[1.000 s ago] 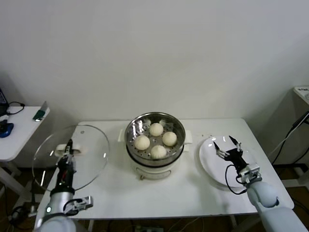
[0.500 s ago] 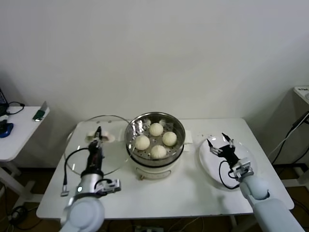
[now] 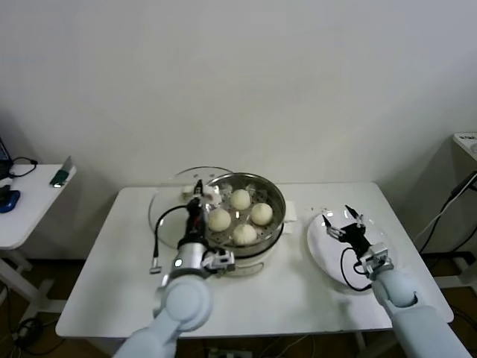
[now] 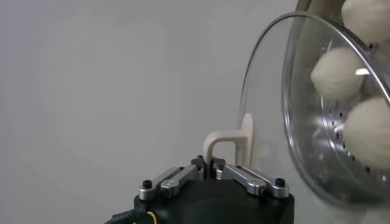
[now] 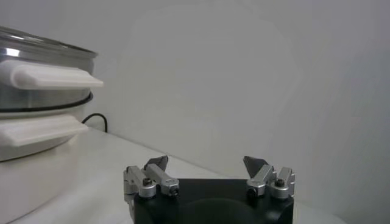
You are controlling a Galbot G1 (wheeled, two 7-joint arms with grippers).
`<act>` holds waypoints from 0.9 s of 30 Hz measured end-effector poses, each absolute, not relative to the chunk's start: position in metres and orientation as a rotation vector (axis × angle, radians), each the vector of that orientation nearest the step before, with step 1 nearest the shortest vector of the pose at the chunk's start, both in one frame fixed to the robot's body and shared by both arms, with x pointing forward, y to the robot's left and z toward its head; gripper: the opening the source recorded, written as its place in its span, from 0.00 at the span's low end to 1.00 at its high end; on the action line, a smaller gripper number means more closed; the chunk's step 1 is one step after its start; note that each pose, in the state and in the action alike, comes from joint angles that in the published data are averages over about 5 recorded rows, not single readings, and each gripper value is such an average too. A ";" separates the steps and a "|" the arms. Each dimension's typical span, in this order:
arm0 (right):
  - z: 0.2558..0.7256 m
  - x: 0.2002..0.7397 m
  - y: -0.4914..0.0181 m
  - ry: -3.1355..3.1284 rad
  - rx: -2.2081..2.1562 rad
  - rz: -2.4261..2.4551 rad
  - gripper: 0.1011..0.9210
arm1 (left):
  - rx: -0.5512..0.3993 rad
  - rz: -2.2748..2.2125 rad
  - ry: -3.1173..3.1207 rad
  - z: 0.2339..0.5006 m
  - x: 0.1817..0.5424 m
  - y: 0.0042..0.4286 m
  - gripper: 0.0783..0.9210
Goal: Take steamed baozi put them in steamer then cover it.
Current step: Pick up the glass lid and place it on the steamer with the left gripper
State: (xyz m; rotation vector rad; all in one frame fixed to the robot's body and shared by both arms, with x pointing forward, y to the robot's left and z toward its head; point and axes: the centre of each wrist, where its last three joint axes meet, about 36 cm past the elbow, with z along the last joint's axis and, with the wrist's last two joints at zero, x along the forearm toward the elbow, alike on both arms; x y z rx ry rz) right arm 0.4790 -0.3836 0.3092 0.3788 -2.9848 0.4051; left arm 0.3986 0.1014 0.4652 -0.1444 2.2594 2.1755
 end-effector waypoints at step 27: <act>0.301 0.472 -0.397 -2.978 0.337 0.394 0.88 | -0.042 2.195 2.298 0.447 0.440 0.004 0.08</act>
